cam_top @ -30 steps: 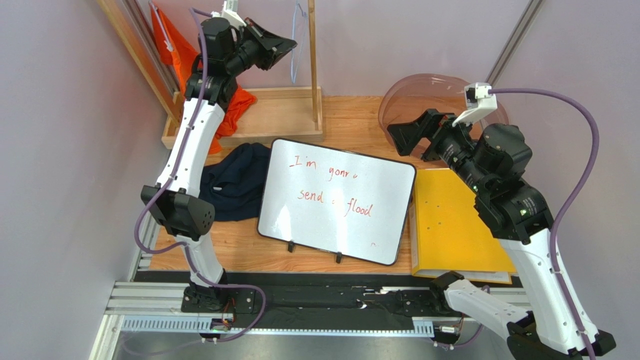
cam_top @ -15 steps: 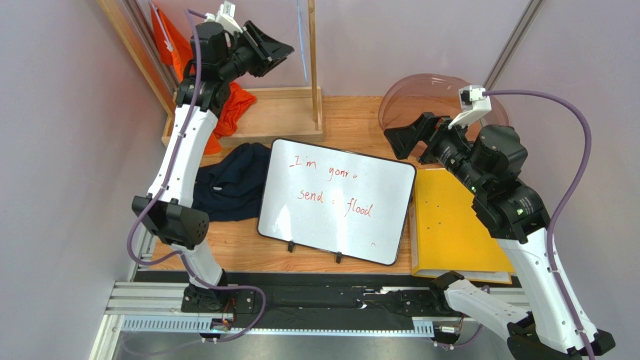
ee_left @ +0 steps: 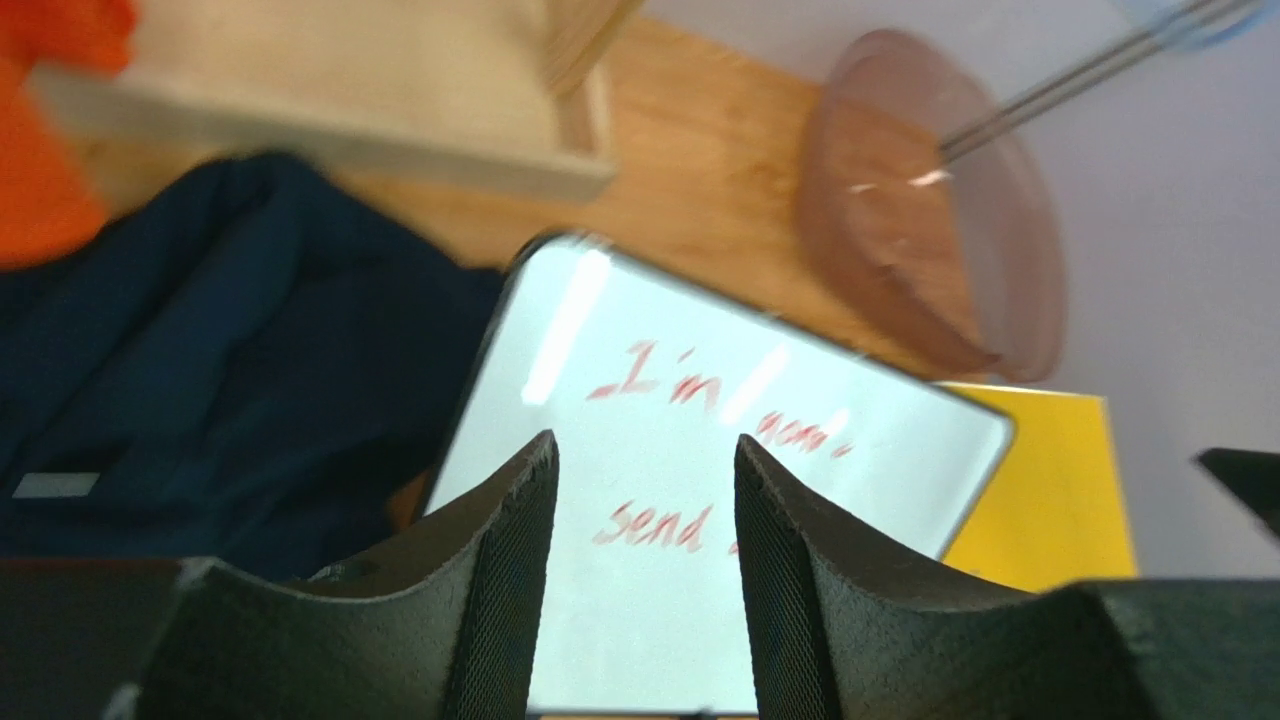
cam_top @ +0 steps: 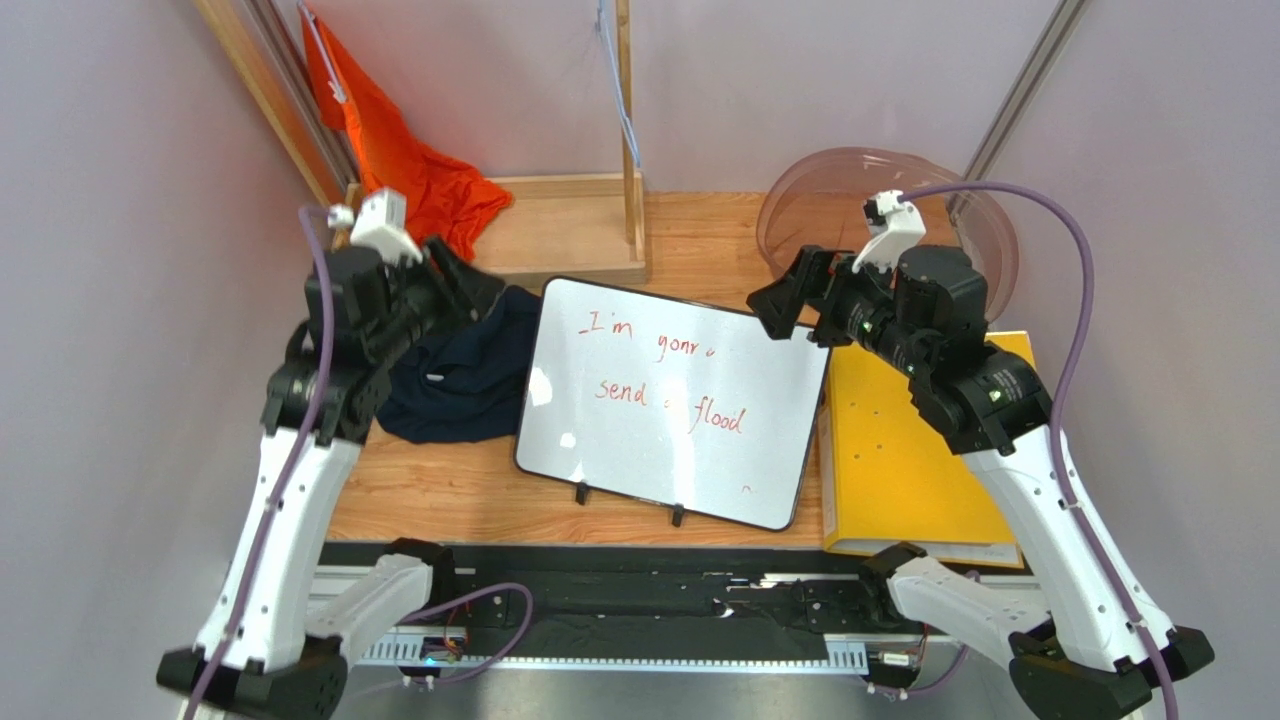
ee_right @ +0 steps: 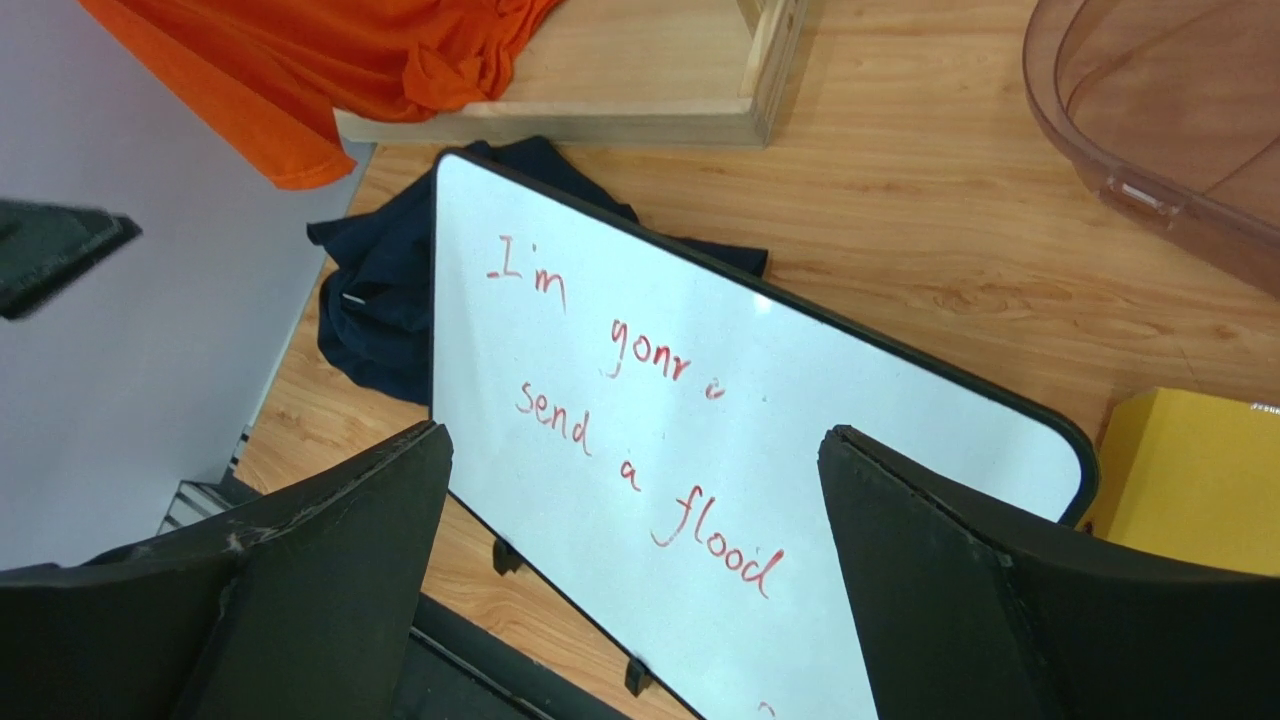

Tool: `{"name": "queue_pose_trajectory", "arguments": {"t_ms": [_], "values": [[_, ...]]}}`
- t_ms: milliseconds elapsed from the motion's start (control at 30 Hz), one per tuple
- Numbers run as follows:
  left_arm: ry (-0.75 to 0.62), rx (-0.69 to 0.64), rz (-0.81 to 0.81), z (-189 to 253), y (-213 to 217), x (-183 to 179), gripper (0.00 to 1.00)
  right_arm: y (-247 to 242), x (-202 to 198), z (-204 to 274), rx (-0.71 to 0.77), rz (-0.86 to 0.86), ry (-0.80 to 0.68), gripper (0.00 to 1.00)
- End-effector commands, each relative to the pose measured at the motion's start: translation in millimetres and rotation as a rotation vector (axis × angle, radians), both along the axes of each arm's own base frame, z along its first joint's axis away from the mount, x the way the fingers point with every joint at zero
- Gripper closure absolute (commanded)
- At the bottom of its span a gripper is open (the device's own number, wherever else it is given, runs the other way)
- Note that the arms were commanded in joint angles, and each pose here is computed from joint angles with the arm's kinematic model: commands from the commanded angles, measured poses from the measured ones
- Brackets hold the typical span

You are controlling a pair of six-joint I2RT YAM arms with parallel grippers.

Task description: Remove the t-shirt from the hanger

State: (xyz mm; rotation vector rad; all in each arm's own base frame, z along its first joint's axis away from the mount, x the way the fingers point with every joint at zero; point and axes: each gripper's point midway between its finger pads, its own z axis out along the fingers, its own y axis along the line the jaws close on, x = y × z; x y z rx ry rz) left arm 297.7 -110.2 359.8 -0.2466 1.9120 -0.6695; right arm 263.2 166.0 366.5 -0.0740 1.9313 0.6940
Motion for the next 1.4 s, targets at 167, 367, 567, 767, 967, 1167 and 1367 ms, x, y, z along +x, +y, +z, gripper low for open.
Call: {"name": "queue_pose_trajectory", "arguments": {"t_ms": [167,367,567,767,967,1167,1367], "values": [[0.419,0.12,0.463,-155,79,-53,0.44,9,-10,-4,0.014,0.055,-0.022,0.0],[0.533,0.075,0.68,-197,109,-44,0.01,17,-10,-1,0.019,0.088,-0.027,0.0],[0.706,-0.083,0.728,-237,123,-16,0.0,17,-14,-1,0.018,0.094,-0.037,0.0],[0.759,-0.134,0.805,-261,133,19,0.01,24,-19,-5,0.026,0.13,-0.019,0.0],[0.737,-0.208,0.778,-261,126,37,0.01,29,-24,-10,0.017,0.164,-0.008,0.0],[0.691,-0.187,0.805,-260,135,36,0.01,40,-37,-8,0.027,0.225,0.01,0.0],[0.764,-0.194,0.794,-295,132,42,0.0,48,-55,-11,0.024,0.288,0.029,0.0]]}}
